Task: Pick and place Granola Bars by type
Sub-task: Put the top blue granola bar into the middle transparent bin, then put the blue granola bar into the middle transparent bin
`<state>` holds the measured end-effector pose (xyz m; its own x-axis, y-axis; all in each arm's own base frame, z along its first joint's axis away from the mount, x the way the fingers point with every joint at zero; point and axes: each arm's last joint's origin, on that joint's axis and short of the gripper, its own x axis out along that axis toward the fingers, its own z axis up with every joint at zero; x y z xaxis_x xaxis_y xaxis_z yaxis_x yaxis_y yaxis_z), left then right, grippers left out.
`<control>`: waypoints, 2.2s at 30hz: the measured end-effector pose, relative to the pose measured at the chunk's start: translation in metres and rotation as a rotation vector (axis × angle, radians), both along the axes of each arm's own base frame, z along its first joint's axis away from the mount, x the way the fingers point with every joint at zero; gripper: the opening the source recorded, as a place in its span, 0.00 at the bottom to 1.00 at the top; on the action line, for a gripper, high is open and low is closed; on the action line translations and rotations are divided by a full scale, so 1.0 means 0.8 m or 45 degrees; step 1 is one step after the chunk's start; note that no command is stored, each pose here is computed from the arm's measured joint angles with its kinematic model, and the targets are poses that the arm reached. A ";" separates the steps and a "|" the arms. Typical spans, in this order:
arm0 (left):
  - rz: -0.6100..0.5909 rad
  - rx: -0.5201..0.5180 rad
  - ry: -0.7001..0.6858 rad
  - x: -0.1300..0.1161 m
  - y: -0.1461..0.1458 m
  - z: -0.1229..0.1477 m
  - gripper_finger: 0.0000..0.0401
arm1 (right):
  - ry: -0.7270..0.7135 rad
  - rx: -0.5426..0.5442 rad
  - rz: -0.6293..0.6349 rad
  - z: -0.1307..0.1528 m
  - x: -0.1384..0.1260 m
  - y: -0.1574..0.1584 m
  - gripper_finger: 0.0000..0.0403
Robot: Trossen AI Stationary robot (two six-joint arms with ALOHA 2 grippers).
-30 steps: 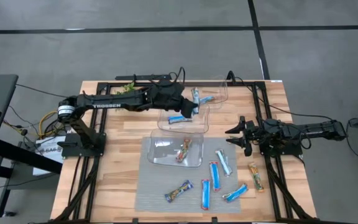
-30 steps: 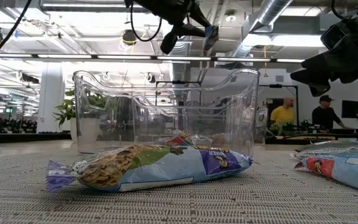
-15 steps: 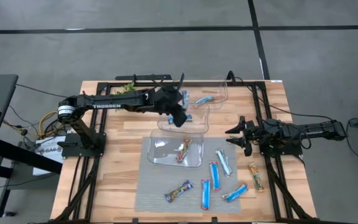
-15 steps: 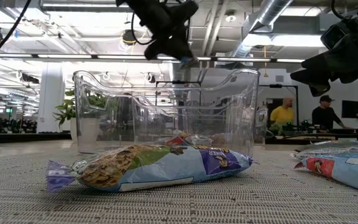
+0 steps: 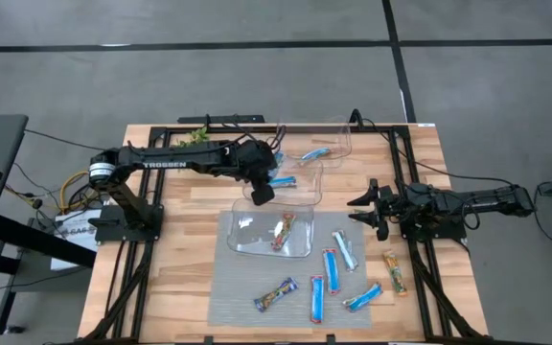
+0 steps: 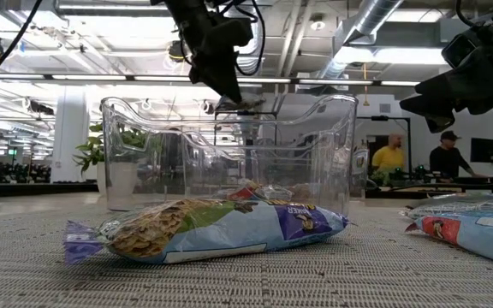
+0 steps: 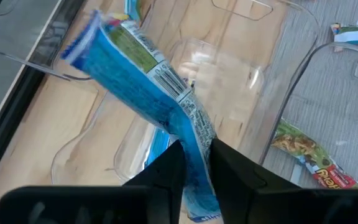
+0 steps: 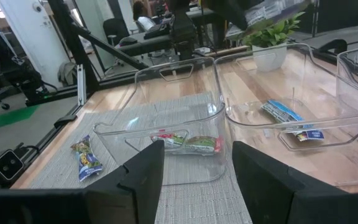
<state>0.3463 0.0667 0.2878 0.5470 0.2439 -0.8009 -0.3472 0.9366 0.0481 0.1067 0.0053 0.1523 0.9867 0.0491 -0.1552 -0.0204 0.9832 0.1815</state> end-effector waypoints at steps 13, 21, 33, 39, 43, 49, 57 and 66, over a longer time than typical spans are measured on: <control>0.017 0.018 -0.011 0.002 -0.004 0.001 0.41 | 0.000 0.000 0.000 0.000 0.000 0.000 0.46; 0.097 -0.229 -0.192 0.013 -0.020 0.007 0.41 | 0.000 0.000 0.000 0.000 0.000 0.000 0.46; 0.117 -1.153 -0.714 0.047 -0.057 0.054 0.41 | 0.000 0.000 0.000 0.000 0.000 0.000 0.46; -0.021 -1.271 -0.833 0.052 -0.068 0.072 0.41 | 0.000 0.000 -0.001 0.000 0.000 0.000 0.46; -0.049 -1.289 -0.815 0.052 -0.075 0.072 0.41 | 0.000 0.000 0.000 0.000 0.000 0.000 0.46; -0.118 -1.332 -0.762 0.051 -0.105 0.072 0.41 | 0.000 0.000 0.000 0.000 0.000 0.000 0.46; -0.507 -1.487 -0.522 0.036 -0.194 0.072 0.41 | -0.001 0.000 0.000 0.000 0.000 0.000 0.46; -0.766 -1.568 -0.338 -0.001 -0.296 0.072 0.41 | 0.000 0.000 0.000 0.000 0.000 0.000 0.46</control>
